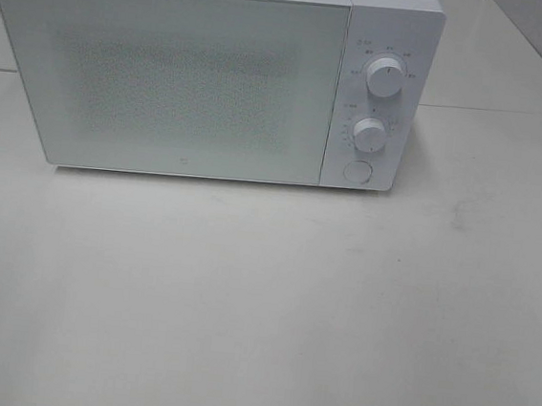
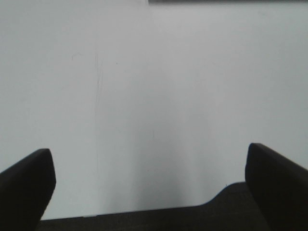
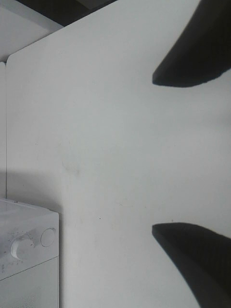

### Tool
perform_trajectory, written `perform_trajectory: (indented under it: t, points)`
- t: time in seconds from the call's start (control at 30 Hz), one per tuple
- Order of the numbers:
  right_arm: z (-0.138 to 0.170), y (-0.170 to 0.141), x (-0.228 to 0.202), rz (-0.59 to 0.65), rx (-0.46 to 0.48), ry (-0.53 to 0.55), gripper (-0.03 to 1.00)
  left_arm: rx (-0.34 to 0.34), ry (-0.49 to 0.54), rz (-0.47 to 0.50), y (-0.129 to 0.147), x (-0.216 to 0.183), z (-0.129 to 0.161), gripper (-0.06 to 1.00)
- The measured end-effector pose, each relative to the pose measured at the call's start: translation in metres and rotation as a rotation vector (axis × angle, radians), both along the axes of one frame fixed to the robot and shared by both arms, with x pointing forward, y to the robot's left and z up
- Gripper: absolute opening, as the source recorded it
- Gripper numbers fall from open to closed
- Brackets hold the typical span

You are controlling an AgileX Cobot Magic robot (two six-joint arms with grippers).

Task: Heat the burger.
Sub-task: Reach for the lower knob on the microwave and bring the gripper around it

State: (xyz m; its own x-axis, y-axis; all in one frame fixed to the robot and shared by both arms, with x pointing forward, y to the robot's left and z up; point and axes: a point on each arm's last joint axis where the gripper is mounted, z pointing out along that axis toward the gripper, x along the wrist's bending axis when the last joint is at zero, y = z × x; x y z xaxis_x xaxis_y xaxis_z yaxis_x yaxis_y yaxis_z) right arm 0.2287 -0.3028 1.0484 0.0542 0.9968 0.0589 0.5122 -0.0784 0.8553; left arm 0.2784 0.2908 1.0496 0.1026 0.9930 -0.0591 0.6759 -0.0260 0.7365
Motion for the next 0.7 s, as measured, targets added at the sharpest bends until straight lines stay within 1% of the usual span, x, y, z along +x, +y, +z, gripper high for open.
perform_trajectory:
  t: [0.07,0.1,0.13,0.17,0.2,0.23,0.3,0.33,0.4,0.43,0.7]
  points:
    - [0.000,0.000,0.000,0.000,0.000,0.000,0.75,0.000,-0.062,0.000,0.000,-0.009,0.002,0.99]
    - [0.000,0.000,0.000,0.000,0.000,0.000,0.75,0.000,-0.062,0.000,0.000,-0.009,0.002,0.99]
    - [0.000,0.000,0.000,0.000,0.000,0.000,0.75,0.000,-0.085,0.000,0.000,-0.013,0.003,0.99]
    - [0.000,0.000,0.000,0.000,0.000,0.000,0.75,0.000,-0.130,0.000,0.000,-0.020,0.004,0.99]
    - [0.000,0.000,0.000,0.000,0.000,0.000,0.75,0.000,-0.130,0.000,0.000,-0.020,0.004,0.99]
    - [0.000,0.000,0.000,0.000,0.000,0.000,0.75,0.000,-0.171,0.001,0.000,-0.026,0.004,0.99]
    - [0.000,0.000,0.000,0.000,0.000,0.000,0.75,-0.001,-0.188,0.001,0.000,-0.029,0.005,0.99]
    - [0.000,0.000,0.000,0.000,0.000,0.000,0.75,-0.001,-0.231,0.003,0.000,-0.035,0.005,0.99]
    - [0.000,0.000,0.000,0.000,0.000,0.000,0.75,0.000,-0.248,0.006,0.000,-0.038,0.005,0.99]
    - [0.000,0.000,0.000,0.000,0.000,0.000,0.75,0.001,-0.283,0.014,0.000,-0.043,0.005,0.99]
    - [0.000,0.000,0.000,0.000,0.000,0.000,0.75,-0.002,-0.295,0.018,0.000,-0.045,0.005,0.99]
